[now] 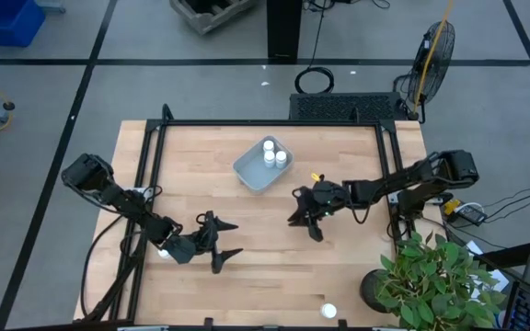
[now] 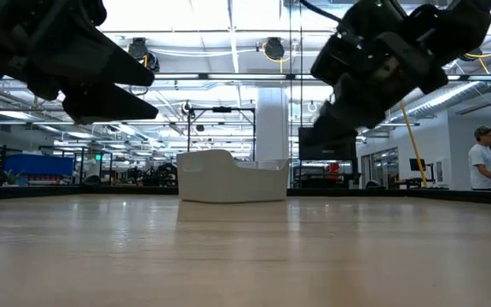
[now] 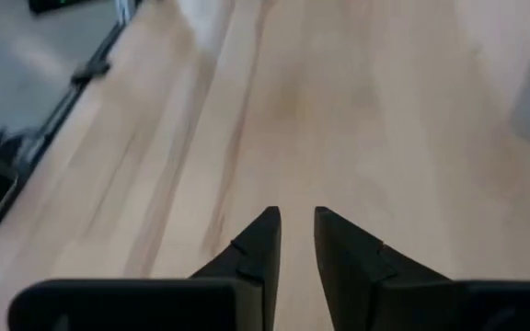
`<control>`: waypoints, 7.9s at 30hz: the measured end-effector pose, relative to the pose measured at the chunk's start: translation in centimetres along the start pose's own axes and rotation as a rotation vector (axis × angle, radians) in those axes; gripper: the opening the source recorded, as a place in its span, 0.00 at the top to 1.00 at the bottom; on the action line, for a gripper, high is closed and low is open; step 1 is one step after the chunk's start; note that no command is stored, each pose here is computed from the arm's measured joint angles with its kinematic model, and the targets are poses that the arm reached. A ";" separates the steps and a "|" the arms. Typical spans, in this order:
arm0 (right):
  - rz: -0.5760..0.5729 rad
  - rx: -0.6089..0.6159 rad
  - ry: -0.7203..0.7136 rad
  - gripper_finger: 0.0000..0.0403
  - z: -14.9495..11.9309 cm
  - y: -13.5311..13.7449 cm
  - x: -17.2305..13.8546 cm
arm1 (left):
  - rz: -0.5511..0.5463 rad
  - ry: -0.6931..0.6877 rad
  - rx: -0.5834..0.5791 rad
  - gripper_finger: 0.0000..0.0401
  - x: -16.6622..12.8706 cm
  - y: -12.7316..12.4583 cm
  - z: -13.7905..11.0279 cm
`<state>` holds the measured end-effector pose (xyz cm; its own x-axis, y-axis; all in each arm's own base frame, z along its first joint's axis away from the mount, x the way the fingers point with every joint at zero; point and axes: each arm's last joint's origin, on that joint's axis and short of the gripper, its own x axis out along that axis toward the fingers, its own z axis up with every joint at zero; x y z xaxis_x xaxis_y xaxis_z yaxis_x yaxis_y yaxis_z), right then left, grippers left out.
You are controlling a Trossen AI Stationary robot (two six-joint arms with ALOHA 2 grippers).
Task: Pick and place pill bottles into a basket
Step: Put the right white medicine bottle into the gray bin
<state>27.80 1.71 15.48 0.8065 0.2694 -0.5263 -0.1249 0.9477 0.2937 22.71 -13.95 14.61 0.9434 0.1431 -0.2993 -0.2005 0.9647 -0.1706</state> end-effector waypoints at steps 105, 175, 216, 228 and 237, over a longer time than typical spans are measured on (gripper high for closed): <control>0.126 1.724 1.190 0.40 -5.8 13.5 4.4 | 0.056 -0.007 -0.034 0.10 1.1 1.4 0.6; 0.212 1.648 1.178 0.63 -6.3 14.7 7.9 | 0.055 -0.008 -0.035 0.10 1.1 1.4 0.6; 0.384 1.050 0.449 0.63 -1.6 3.9 9.0 | 0.061 -0.006 0.059 0.10 1.2 1.5 0.6; 0.436 1.034 0.357 0.63 -0.2 1.2 8.5 | -0.163 0.121 0.260 0.10 1.1 1.0 -0.1; 0.489 0.993 0.248 0.63 2.5 1.1 8.8 | -0.328 0.116 0.315 0.10 1.2 0.7 0.3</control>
<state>36.18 4.71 13.18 0.6467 0.7045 -0.2923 0.2080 0.2059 0.9562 23.79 -13.08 14.37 0.9043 -0.1890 -0.3828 0.2103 0.9775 0.0142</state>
